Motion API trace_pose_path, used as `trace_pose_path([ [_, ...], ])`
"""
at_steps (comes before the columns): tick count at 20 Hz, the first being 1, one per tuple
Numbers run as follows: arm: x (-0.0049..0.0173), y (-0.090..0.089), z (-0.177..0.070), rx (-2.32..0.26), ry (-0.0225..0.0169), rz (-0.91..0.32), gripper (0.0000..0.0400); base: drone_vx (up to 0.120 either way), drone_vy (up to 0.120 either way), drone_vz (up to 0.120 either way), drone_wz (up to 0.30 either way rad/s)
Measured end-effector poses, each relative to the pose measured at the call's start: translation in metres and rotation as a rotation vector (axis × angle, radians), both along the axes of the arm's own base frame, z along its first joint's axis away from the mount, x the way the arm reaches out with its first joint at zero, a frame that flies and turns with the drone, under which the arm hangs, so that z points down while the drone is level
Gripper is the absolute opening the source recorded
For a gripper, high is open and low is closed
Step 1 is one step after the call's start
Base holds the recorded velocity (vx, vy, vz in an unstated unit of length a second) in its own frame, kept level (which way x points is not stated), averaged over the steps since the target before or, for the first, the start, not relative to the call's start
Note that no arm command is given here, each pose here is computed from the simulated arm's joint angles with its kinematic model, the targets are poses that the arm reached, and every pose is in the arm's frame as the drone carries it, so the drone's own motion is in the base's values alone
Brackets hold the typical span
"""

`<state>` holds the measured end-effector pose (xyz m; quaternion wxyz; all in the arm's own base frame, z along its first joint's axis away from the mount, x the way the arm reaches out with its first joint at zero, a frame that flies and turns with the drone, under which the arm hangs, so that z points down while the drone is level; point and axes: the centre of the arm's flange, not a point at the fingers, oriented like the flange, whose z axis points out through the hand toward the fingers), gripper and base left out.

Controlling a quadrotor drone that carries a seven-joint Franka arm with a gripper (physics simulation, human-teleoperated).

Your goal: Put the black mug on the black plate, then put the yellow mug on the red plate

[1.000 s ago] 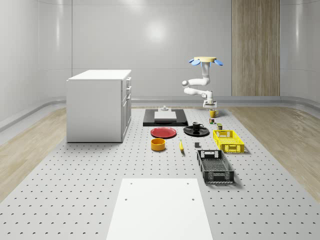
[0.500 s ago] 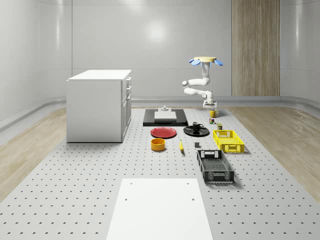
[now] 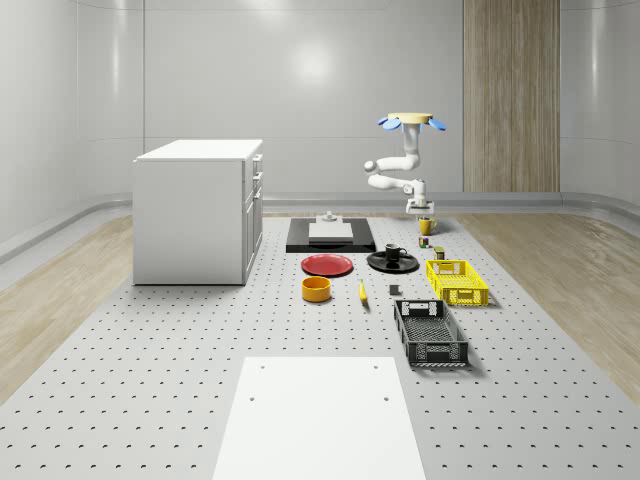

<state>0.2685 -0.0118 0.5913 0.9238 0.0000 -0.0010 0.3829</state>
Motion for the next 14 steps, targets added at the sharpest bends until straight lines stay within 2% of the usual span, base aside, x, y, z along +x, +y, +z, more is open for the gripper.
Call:
trace_pose_path([
  [3, 0.0000, 0.000, -0.009, 0.000, 0.0001, 0.000, 0.0110, 0.000, 0.000, 0.120, 0.000],
  [10, 0.0000, 0.000, -0.019, 0.000, 0.0001, 0.000, 0.0110, 0.114, -0.114, 0.120, 0.000],
  [14, 0.0000, 0.000, -0.021, 0.000, 0.0001, 0.000, 0.0110, 0.120, -0.120, 0.020, 0.000],
])
